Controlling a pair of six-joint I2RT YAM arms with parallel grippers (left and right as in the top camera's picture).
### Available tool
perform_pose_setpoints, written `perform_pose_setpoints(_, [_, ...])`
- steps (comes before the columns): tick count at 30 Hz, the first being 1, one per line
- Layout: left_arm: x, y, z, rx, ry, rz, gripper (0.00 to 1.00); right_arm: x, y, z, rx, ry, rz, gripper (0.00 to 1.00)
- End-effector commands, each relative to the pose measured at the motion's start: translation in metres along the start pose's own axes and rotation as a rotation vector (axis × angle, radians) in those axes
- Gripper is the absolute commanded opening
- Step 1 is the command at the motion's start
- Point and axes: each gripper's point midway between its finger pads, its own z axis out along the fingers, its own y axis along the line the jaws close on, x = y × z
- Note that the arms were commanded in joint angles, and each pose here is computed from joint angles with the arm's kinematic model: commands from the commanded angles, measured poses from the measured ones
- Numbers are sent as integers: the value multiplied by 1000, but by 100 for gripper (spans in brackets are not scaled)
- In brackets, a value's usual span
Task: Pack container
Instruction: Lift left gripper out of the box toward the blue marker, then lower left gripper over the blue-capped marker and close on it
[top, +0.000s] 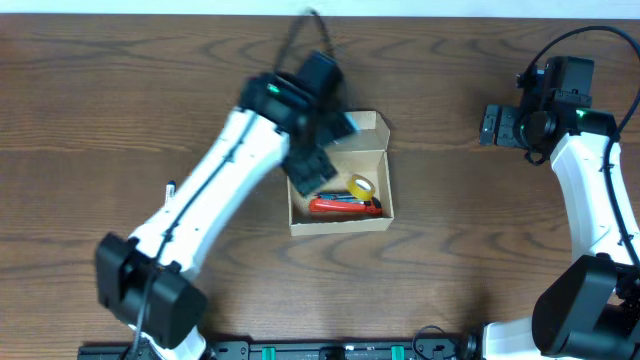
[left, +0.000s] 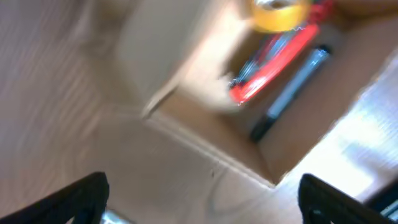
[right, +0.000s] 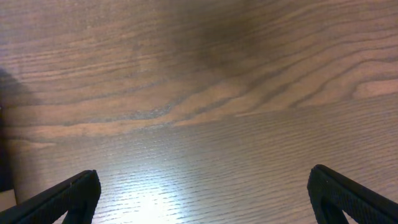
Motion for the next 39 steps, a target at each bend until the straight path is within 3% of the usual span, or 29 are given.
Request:
perform_pose_setpoints(1, [31, 53, -22, -98, 1, -353, 95, -3, -4, 1, 12, -4, -11, 99])
perform_pose_setpoints(7, [91, 115, -76, -197, -124, -727, 95, -3, -4, 1, 12, -4, -11, 99])
perform_pose_setpoints(11, [135, 126, -105, -313, -187, -871, 95, -3, -3, 1, 7, -6, -11, 99])
perform_pose_setpoints(15, [172, 119, -98, -419, -213, -962, 95, -3, -3, 1, 6, -6, -11, 99])
perform_pose_setpoints(24, [214, 107, 7, -354, -76, -1027, 95, -4, -3, 1, 5, -8, -11, 99])
perform_pose_setpoints(30, [211, 95, 61, -154, 63, -844, 95, -4, -3, 1, 5, -8, -11, 99])
perform_pose_setpoints(39, [210, 85, 101, 46, 121, -808, 95, -1, -3, 1, 5, 4, -11, 99])
